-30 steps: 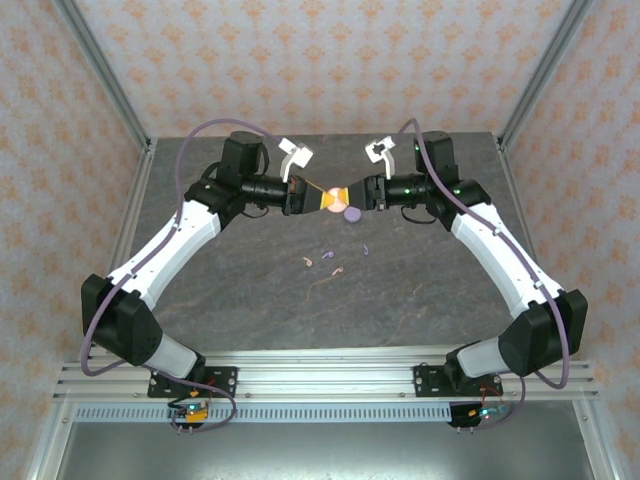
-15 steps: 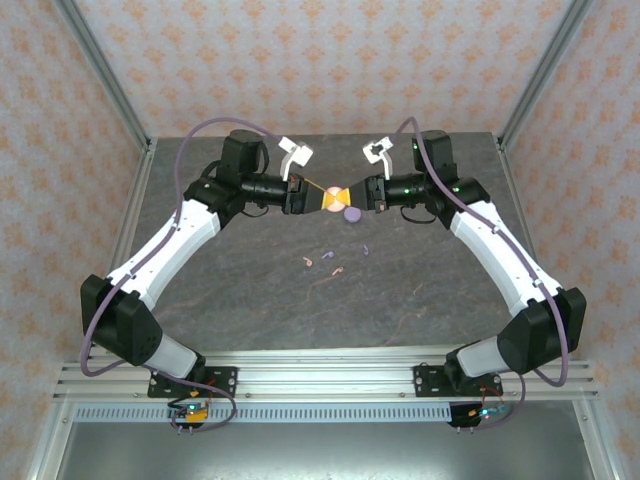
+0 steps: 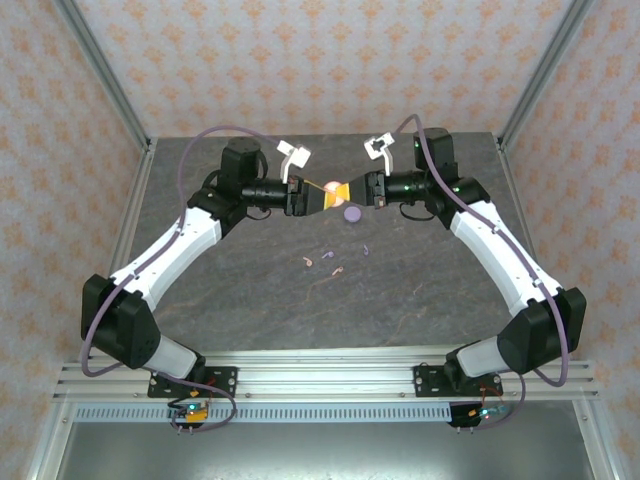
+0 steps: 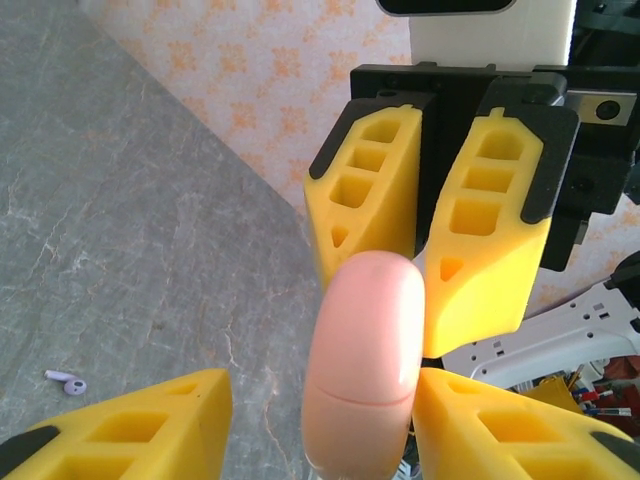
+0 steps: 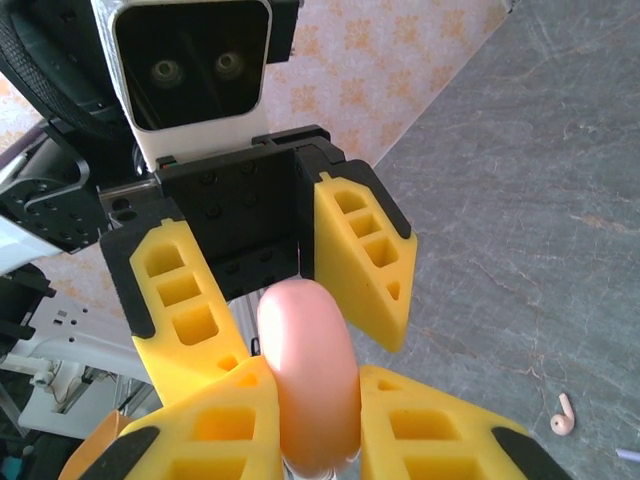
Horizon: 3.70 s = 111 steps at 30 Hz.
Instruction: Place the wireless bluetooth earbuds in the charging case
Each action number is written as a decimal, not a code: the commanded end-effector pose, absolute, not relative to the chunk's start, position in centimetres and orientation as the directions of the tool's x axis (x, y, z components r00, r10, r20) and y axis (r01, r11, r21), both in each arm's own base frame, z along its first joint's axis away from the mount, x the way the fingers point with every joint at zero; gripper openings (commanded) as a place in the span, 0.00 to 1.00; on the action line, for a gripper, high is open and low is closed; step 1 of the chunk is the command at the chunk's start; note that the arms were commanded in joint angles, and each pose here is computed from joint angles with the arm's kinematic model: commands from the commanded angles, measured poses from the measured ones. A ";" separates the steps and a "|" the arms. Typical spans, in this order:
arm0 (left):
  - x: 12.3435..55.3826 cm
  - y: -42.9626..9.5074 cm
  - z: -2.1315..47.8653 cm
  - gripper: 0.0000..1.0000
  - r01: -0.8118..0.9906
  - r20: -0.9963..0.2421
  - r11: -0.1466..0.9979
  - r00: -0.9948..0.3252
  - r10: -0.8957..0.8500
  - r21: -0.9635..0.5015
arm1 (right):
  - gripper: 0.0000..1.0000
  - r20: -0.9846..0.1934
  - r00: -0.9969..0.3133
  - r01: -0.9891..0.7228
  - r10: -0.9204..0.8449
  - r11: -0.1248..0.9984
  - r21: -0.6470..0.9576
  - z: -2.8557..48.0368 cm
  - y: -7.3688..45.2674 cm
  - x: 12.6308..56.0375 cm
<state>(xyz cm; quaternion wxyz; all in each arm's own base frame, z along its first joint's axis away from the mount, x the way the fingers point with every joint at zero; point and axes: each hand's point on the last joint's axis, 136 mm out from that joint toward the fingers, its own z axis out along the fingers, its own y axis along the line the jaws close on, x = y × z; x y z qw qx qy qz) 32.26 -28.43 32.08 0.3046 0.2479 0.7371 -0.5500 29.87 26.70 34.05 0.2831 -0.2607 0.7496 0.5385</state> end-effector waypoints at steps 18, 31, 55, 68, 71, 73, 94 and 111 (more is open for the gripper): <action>31.9 -28.7 33.8 0.44 0.725 -0.753 0.251 -0.658 -0.021 -0.641 | 0.20 -0.742 -0.667 -0.735 -0.070 0.223 0.640 35.7 27.5 29.1; 31.8 -28.9 33.7 0.29 0.727 -0.753 0.249 -0.657 -0.017 -0.640 | 0.20 -0.736 -0.670 -0.732 -0.090 0.240 0.637 35.2 27.6 28.9; 30.4 -28.6 31.8 0.07 0.925 -0.985 0.354 -0.166 0.042 -0.141 | 0.58 -0.738 -0.661 -0.677 -0.135 0.531 0.509 33.1 24.3 27.2; 29.7 -29.4 31.5 0.05 0.939 -0.992 0.328 -0.125 0.033 -0.107 | 0.59 -0.712 -0.678 -0.676 -0.183 0.535 0.506 31.4 25.4 27.1; 29.2 -29.7 31.6 0.05 0.945 -0.991 0.309 -0.125 0.039 -0.107 | 0.59 -0.710 -0.681 -0.672 -0.181 0.540 0.507 31.2 25.5 27.4; 29.0 -29.8 31.6 0.05 0.946 -0.991 0.305 -0.124 0.041 -0.106 | 0.59 -0.710 -0.681 -0.668 -0.177 0.547 0.505 31.1 25.5 27.7; 29.6 -29.9 29.7 0.06 0.910 -0.967 0.363 -0.243 0.076 -0.200 | 0.59 -0.731 -0.682 -0.458 -0.002 0.781 0.425 30.9 22.1 32.2; 30.1 -29.3 27.9 0.06 0.867 -0.952 0.403 -0.302 -0.044 -0.294 | 0.59 -0.502 -0.862 -0.179 0.070 0.885 0.429 19.9 17.7 30.3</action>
